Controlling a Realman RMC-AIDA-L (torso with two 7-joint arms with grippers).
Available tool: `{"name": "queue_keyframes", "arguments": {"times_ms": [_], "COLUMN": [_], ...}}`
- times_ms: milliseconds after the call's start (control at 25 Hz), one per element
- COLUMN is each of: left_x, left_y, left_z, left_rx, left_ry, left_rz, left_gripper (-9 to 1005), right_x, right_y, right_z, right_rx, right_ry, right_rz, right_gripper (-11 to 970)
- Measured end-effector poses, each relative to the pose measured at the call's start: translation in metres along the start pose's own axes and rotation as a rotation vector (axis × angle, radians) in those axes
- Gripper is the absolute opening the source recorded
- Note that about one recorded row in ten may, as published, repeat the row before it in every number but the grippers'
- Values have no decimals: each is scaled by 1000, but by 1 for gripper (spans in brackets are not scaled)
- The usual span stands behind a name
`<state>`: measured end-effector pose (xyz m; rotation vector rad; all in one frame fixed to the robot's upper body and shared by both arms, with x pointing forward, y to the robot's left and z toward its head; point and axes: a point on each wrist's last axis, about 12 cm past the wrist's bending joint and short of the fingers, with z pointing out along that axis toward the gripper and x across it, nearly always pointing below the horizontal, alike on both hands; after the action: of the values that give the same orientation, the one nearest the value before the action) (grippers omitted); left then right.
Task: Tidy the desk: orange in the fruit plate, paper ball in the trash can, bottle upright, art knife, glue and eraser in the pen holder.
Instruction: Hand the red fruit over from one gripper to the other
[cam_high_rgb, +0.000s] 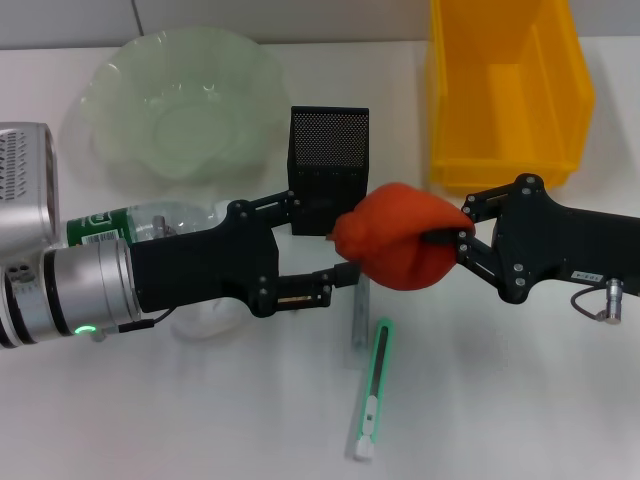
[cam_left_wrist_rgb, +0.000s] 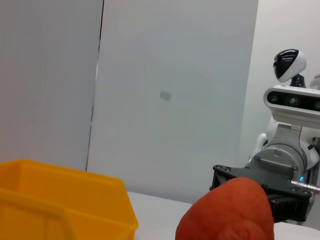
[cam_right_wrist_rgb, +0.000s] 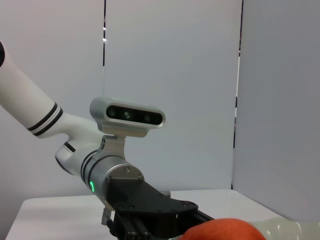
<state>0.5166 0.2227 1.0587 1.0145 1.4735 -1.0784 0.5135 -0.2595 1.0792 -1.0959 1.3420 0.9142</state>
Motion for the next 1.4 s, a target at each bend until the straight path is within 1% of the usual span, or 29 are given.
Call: {"name": "queue_keyframes", "arguments": {"times_ms": [160, 480, 680, 760, 1160, 1400], "left_x": [0, -2, -3, -3, -2, -1], "left_y": [0, 2, 3, 3, 1, 1], "left_z": [1, 1, 2, 2, 2, 1], "left_rx": [0, -8, -3, -1, 1, -7], "left_ry": [-2, -10, -9, -8, -7, -10], "left_rz": [22, 27, 30, 30, 26, 22], "left_gripper": [650, 642, 415, 255, 213, 167], "right_x": [0, 2, 3, 4, 4, 4], "right_y": [0, 1, 1, 2, 3, 1], "right_z": [0, 4, 5, 5, 6, 5], "right_rx": [0, 1, -1, -2, -7, -2], "right_ry": [0, -2, -3, -2, -7, 4], "right_rz": [1, 18, 24, 25, 44, 107], "right_gripper": [93, 106, 114, 117, 133, 142]}}
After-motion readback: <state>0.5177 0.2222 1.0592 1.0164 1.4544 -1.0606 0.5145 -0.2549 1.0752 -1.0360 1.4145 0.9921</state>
